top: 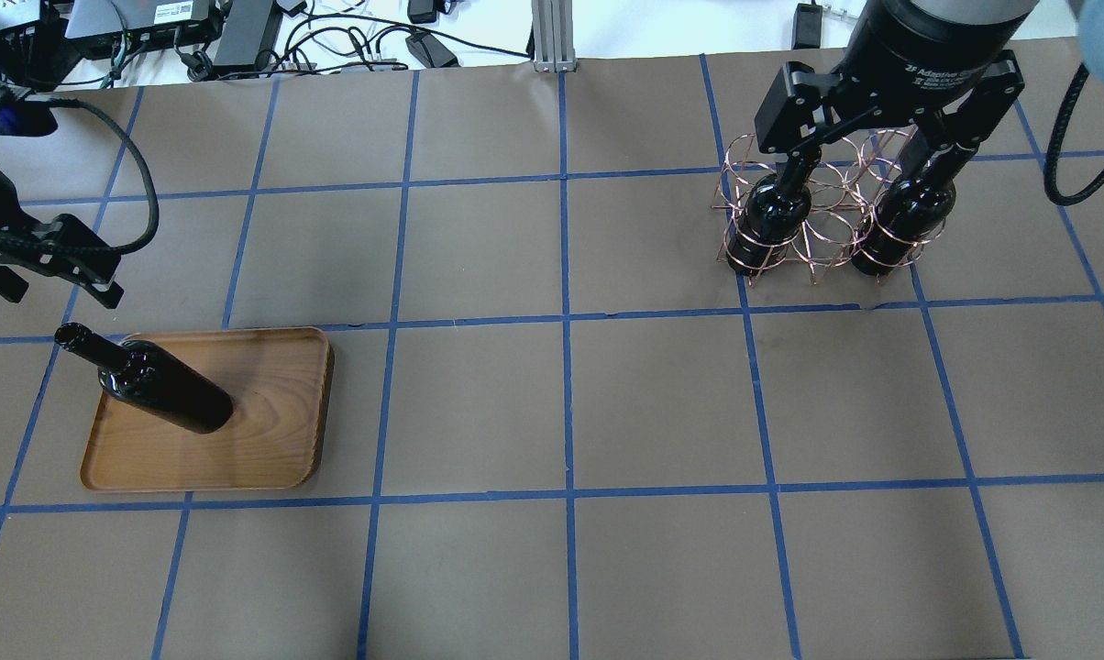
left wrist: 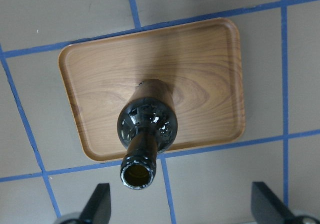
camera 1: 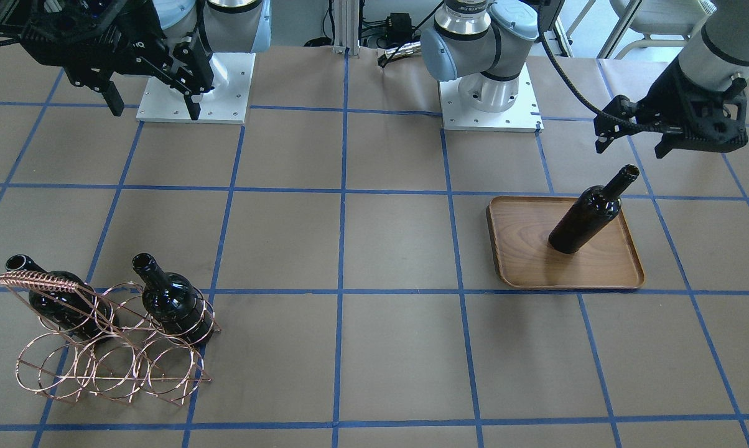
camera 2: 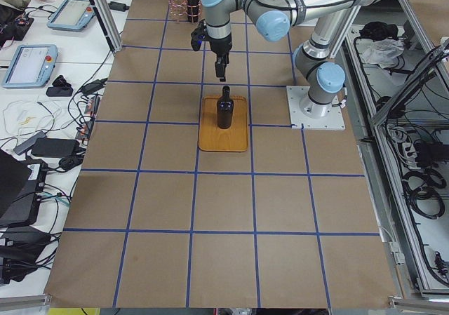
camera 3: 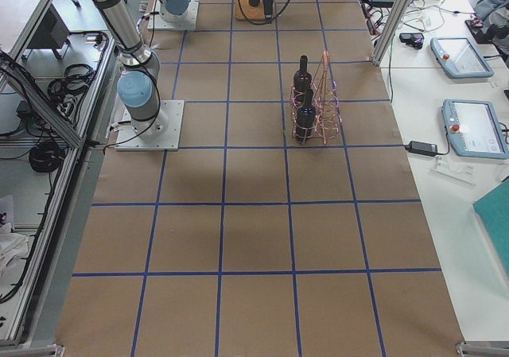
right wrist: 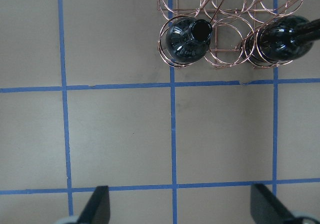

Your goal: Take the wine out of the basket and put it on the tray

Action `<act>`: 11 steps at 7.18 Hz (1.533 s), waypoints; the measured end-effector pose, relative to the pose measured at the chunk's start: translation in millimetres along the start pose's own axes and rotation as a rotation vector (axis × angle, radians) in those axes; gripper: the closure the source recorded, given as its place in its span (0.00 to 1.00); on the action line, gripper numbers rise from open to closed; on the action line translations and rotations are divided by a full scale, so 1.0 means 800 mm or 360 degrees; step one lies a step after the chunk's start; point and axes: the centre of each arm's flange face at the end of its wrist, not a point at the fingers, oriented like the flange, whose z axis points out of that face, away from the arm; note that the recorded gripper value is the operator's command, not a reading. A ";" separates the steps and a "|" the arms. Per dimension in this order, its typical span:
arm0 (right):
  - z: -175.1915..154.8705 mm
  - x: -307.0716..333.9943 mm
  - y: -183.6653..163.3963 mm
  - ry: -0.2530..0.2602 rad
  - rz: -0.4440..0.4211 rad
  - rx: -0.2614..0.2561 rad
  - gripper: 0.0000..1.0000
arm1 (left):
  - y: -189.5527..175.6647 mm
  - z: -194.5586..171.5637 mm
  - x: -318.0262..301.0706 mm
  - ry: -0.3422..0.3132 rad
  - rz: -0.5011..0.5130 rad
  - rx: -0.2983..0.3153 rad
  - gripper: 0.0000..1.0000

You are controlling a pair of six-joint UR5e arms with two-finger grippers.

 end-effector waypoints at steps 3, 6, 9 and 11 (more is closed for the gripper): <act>0.001 0.000 -0.001 0.0000 0.0002 -0.0002 0.00 | 0.000 -0.033 0.128 -0.0036 -0.0147 0.0094 0.00; 0.001 0.000 0.000 0.0000 0.0001 -0.0006 0.00 | 0.017 -0.047 0.181 -0.0026 -0.0122 0.0146 0.00; 0.001 -0.001 0.000 0.0000 -0.0001 -0.0002 0.00 | 0.034 -0.062 0.199 0.0094 -0.0102 0.0185 0.00; 0.002 -0.001 0.000 0.0000 0.0000 -0.0005 0.00 | 0.037 -0.063 0.201 0.0110 -0.0098 0.0183 0.00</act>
